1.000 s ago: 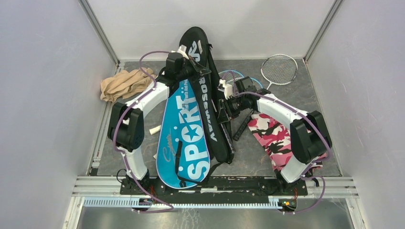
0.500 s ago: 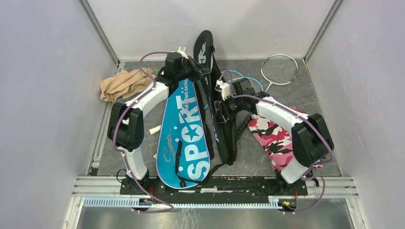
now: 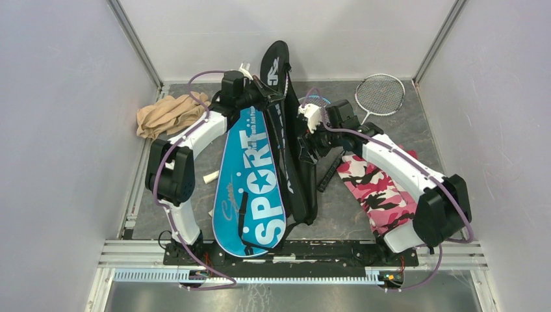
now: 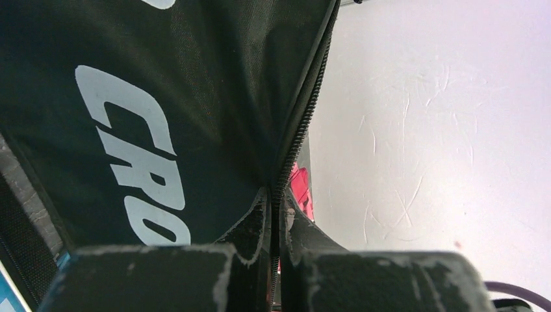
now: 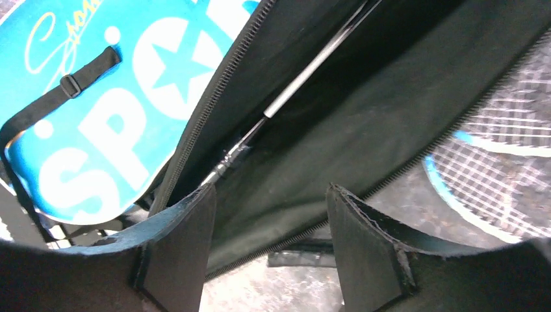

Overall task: Pack up the badminton gear
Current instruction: Place the racket in the racket bag, then pick up the racket from the center of the board.

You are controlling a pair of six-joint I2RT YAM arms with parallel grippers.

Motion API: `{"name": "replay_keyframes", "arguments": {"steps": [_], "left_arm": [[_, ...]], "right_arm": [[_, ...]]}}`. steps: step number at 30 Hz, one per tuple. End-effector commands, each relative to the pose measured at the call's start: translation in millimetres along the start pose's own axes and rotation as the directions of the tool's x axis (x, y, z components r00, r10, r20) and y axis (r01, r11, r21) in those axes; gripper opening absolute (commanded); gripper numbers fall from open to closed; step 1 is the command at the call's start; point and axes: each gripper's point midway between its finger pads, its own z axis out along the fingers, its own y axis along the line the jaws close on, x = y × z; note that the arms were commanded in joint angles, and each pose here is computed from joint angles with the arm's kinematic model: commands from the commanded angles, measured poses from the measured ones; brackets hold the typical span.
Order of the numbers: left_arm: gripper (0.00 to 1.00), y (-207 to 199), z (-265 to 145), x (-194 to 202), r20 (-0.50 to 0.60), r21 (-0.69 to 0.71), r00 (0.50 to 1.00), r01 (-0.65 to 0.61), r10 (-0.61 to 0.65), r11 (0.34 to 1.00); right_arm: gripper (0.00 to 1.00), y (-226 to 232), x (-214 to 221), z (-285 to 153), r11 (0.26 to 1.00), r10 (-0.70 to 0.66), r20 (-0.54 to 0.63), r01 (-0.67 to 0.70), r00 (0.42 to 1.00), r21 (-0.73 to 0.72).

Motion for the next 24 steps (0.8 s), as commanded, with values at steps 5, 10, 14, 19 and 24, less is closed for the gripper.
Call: {"name": "replay_keyframes", "arguments": {"steps": [5, 10, 14, 19, 24], "left_arm": [[0.02, -68.9, -24.6, -17.0, 0.02, 0.19, 0.998, -0.066, 0.063, 0.98], [0.02, -88.7, -40.6, -20.7, 0.015, 0.218, 0.986, -0.164, 0.164, 0.962], [0.02, -101.4, -57.7, -24.3, 0.027, 0.203, 0.977, -0.214, 0.213, 0.956], [0.02, -114.7, -76.5, -20.5, 0.02, 0.207, 0.977, -0.211, 0.212, 0.955], [0.02, -124.8, -89.9, -16.0, 0.02, 0.231, 0.98, -0.197, 0.198, 0.953]], "right_arm": [[0.73, -27.3, -48.0, -59.2, 0.952, -0.203, 0.085, 0.176, 0.976, 0.25], [0.75, -63.5, -51.9, -86.8, 0.897, -0.189, 0.097, 0.132, 0.977, 0.421], [0.77, -116.5, -37.5, -109.0, 0.826, -0.09, 0.13, 0.001, 0.987, 0.564], [0.76, -183.4, -13.8, -118.3, 0.765, 0.074, 0.182, -0.173, 0.98, 0.62], [0.74, -232.7, 6.1, -101.0, 0.717, 0.209, 0.211, -0.296, 0.955, 0.631]]}}
